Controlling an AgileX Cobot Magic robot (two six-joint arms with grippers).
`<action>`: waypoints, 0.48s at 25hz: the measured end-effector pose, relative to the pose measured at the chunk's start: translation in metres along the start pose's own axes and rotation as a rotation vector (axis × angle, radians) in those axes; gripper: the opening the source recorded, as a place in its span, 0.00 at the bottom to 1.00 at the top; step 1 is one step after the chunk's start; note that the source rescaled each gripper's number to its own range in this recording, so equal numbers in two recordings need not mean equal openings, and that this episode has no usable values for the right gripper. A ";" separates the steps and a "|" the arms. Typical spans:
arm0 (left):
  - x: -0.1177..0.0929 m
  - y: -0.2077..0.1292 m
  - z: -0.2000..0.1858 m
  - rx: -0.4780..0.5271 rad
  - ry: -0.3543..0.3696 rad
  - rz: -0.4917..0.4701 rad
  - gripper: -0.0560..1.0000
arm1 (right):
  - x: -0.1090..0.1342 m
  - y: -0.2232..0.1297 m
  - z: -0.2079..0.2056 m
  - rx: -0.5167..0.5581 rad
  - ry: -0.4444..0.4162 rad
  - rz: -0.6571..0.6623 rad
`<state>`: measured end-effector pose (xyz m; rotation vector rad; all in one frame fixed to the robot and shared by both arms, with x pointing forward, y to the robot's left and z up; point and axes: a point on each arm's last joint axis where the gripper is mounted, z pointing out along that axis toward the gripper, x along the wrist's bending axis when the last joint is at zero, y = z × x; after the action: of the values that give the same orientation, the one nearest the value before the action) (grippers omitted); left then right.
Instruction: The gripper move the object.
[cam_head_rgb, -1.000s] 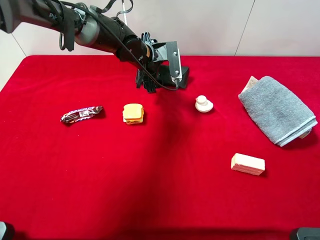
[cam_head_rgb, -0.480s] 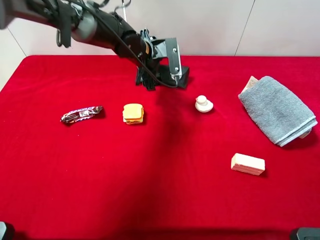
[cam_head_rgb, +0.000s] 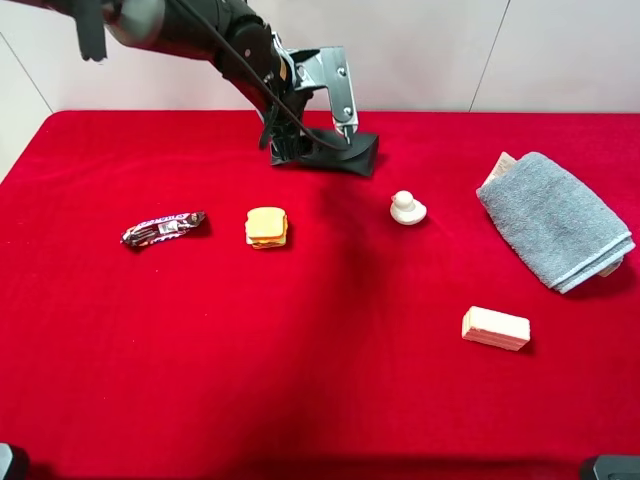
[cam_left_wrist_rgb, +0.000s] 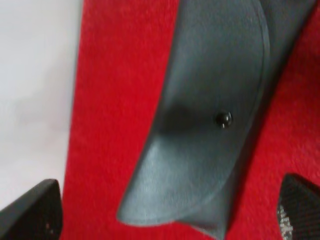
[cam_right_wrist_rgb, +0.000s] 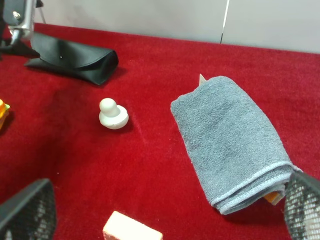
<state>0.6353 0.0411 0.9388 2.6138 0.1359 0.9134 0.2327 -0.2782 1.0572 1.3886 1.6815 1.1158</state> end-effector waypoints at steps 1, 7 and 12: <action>0.001 0.000 -0.003 0.006 -0.001 -0.011 0.77 | 0.000 0.000 0.000 0.000 0.000 0.000; 0.012 0.003 -0.030 0.057 -0.007 -0.117 0.77 | 0.000 0.000 0.000 0.000 0.001 0.000; 0.016 0.006 -0.048 0.089 -0.013 -0.173 0.77 | 0.000 0.000 0.000 0.000 0.001 0.000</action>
<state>0.6179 0.0535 0.9845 2.6391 0.4008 0.8474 0.2327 -0.2782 1.0572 1.3886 1.6816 1.1166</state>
